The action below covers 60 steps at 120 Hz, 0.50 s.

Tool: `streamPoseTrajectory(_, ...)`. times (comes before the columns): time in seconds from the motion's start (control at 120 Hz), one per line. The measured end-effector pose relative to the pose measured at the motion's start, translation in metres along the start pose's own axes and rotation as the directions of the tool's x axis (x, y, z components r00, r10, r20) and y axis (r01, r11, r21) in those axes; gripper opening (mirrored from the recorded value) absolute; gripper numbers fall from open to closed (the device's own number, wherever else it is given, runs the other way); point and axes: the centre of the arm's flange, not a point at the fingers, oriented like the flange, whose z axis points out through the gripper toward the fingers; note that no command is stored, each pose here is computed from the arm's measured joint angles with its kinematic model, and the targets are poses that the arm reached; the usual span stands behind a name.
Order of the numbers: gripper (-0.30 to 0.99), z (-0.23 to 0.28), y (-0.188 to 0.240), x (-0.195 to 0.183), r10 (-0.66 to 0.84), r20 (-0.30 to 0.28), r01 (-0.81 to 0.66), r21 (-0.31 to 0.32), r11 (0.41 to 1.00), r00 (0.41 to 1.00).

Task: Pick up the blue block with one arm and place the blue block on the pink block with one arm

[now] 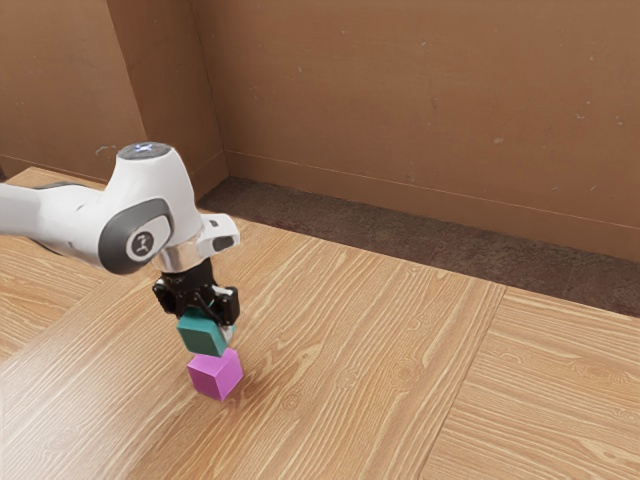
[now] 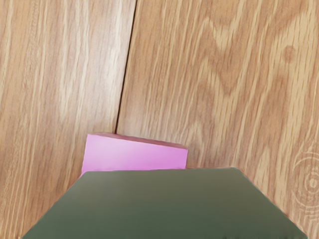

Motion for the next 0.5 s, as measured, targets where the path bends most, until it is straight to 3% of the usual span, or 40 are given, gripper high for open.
streamPoseTrajectory(0.5,0.37,0.022,-0.04,0.012,-0.063,0.055,0.06,0.042,0.997,0.997)
